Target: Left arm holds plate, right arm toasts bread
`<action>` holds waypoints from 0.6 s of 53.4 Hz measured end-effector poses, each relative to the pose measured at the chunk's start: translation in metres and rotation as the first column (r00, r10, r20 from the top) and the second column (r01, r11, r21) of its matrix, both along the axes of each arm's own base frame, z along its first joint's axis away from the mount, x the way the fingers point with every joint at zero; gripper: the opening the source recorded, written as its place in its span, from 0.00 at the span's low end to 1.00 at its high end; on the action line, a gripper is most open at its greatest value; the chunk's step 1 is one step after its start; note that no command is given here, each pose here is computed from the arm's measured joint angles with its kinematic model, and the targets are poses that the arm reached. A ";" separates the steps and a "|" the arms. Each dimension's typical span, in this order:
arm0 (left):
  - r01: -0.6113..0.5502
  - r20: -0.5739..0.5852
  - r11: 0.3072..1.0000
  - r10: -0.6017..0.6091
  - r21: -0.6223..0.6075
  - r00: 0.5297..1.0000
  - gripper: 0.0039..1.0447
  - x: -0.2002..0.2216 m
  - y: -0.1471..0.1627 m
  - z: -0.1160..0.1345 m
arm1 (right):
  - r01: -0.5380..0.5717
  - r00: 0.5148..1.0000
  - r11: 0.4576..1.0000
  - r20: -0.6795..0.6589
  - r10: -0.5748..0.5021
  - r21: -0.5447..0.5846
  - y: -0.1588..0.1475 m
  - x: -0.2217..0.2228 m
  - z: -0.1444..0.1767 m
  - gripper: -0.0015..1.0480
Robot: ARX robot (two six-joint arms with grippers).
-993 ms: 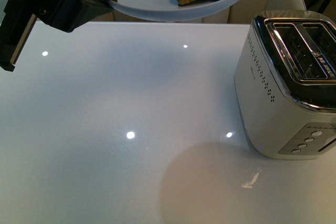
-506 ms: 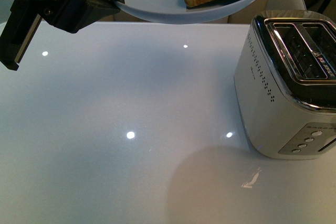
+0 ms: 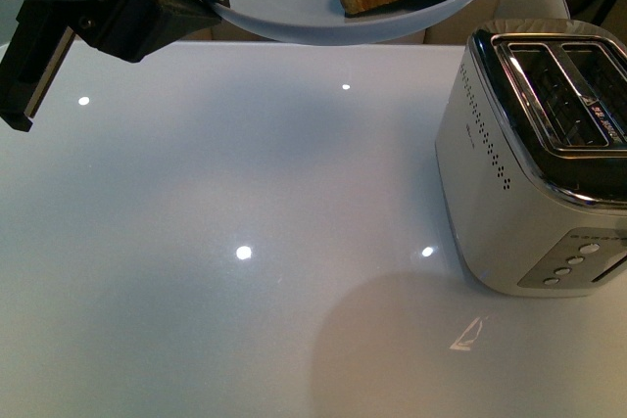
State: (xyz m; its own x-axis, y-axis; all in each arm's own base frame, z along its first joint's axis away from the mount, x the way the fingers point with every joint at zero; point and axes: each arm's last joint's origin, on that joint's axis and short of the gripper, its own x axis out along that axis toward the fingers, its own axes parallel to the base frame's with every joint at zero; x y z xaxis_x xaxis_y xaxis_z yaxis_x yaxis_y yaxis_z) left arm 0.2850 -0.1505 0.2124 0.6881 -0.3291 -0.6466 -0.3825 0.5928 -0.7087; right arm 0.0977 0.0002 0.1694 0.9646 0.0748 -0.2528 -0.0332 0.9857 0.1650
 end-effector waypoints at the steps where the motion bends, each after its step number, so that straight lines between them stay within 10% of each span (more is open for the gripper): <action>1: -0.001 0.000 1.000 0.001 0.000 1.000 0.03 0.000 0.000 0.000 | 0.016 0.991 0.997 -0.134 -0.006 0.072 0.000 0.001 -0.001 0.91; 9: 0.006 0.001 1.000 -0.006 -0.002 1.000 0.03 0.000 0.000 0.000 | 0.137 0.929 0.964 -0.367 -0.045 0.228 -0.002 0.006 -0.010 0.91; 32: 0.004 0.002 1.000 -0.004 -0.001 1.000 0.03 0.000 0.000 0.001 | 0.032 0.957 0.852 -0.261 0.124 0.523 0.022 0.071 0.044 0.91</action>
State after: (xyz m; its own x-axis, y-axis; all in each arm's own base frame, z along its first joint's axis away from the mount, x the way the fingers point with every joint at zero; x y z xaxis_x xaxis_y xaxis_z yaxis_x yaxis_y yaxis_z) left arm 0.2847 -0.1502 0.2132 0.6885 -0.3321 -0.6447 -0.3787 0.5935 -0.7102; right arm 0.1686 0.0227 0.2136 0.8532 0.3122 -0.4179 0.0473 0.7516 0.6580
